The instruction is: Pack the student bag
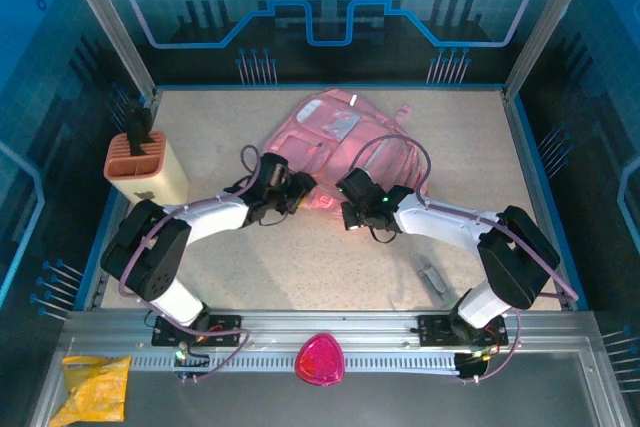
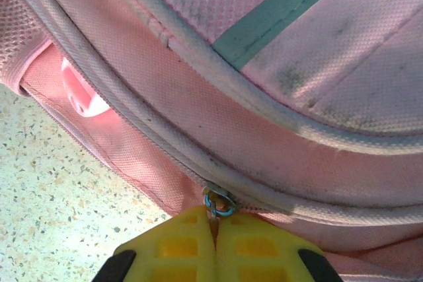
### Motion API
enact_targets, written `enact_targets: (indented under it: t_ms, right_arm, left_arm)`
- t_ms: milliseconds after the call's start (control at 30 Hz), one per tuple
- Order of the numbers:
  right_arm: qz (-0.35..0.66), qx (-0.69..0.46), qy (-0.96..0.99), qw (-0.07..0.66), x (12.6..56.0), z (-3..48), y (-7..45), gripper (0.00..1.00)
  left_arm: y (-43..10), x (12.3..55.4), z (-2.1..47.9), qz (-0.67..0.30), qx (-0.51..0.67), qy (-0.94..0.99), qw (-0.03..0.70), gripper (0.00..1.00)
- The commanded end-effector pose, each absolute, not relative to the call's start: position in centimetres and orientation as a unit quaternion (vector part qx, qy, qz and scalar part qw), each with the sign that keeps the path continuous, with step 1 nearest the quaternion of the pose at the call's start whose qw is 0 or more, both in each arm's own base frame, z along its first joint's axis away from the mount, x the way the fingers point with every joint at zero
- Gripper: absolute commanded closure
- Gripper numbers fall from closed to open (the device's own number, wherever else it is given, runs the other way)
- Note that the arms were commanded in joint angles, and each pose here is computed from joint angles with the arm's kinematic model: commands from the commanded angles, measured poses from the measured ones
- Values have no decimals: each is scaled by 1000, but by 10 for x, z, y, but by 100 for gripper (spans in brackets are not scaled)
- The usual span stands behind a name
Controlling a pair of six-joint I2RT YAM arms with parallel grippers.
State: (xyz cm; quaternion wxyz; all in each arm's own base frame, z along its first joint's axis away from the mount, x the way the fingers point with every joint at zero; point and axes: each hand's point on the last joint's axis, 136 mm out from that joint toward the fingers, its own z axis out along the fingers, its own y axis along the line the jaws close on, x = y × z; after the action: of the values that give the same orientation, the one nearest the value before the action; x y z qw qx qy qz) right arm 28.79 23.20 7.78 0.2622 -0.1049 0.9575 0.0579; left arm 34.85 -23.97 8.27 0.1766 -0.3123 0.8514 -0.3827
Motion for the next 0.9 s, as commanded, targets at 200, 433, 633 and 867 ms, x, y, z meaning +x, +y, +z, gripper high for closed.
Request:
enact_targets:
  t_ms: [200, 433, 633, 867]
  right_arm:
    - [90, -114, 950, 275, 289, 86, 248, 100]
    - [81, -120, 946, 290, 290, 88, 243, 100]
    - [28, -106, 947, 300, 286, 92, 214, 100]
    - [-9, -75, 955, 285, 276, 84, 156, 100]
  left_arm:
    - [-275, 367, 80, -379, -340, 837, 198, 61]
    - [-254, 374, 92, -330, -315, 853, 255, 100]
    - [-225, 376, 95, -323, -317, 851, 267, 100]
    - [-185, 382, 102, -334, -302, 855, 258, 100]
